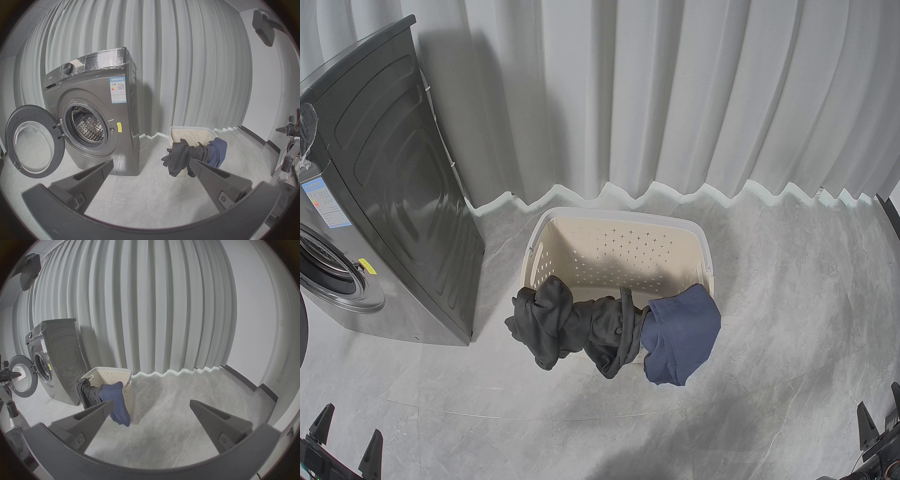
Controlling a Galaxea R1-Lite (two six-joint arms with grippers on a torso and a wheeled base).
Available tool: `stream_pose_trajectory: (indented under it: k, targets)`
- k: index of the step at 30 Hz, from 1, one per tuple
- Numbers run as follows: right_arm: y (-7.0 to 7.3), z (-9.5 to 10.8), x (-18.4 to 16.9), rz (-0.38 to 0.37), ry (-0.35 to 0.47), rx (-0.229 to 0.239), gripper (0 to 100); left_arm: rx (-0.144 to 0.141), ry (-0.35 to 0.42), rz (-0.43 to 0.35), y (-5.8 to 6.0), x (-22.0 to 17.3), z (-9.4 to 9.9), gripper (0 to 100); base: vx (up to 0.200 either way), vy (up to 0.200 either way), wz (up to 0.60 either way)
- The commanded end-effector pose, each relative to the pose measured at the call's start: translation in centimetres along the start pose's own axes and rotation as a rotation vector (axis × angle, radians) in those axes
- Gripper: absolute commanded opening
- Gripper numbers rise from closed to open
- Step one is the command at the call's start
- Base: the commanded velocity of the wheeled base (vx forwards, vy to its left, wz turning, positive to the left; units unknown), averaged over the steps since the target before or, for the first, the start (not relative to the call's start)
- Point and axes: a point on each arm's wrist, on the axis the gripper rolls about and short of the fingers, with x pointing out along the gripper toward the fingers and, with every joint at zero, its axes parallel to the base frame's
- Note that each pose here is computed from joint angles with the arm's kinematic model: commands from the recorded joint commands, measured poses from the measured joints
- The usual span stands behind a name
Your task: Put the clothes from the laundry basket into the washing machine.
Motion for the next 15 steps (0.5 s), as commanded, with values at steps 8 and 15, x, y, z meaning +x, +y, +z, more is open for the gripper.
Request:
stream_pose_trajectory:
  k: [8,15]
  targets:
    - [0.1,4.9,1.7,0.06,0.057,-0.006,100,0.002,-0.001,0.0,0.0,0.0,-0.5,100,0.0,0.0,0.0]
    - [1.4,5.3,7.1,0.225,0.391,0.042,100,0.002,-0.001,0.0,0.0,0.0,-0.5,100,0.0,0.0,0.0]
